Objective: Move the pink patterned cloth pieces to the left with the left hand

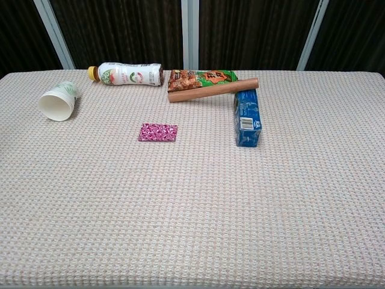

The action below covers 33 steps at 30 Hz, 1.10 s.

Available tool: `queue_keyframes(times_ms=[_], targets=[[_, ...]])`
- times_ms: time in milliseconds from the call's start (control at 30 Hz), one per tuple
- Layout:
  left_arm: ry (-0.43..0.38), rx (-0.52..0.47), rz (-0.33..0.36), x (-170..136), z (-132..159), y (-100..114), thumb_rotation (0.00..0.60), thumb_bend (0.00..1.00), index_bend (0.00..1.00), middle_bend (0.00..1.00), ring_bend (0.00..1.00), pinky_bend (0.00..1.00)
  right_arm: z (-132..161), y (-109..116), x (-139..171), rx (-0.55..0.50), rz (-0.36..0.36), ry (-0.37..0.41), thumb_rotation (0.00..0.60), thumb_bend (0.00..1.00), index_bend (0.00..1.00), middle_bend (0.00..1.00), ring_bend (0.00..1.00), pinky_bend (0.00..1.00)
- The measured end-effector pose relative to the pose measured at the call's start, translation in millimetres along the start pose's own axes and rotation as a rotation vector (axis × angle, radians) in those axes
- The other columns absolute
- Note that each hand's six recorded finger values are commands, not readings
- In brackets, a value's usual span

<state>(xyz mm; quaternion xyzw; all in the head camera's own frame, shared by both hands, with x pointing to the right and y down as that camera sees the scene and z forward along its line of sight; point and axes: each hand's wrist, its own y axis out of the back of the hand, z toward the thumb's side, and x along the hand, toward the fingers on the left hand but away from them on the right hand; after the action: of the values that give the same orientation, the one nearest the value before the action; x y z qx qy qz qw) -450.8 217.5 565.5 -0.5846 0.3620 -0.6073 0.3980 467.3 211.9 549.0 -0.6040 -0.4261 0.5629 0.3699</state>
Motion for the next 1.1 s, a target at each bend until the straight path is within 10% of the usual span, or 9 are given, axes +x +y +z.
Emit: queue_keyframes(times_ms=[867,1100], targets=[[-0.094,-0.012,0.007,19,19,2,0.600,0.20,0.32,0.28,0.20,0.31,5,1,-5,-0.005,-0.014,0.024,0.599,0.14,0.21,0.12,0.00,0.00],[-0.263,-0.052,0.043,57,59,13,0.600,0.20,0.35,0.50,0.43,0.61,10,-1,-5,-0.005,-0.003,0.037,0.599,0.14,0.21,0.12,0.00,0.00]])
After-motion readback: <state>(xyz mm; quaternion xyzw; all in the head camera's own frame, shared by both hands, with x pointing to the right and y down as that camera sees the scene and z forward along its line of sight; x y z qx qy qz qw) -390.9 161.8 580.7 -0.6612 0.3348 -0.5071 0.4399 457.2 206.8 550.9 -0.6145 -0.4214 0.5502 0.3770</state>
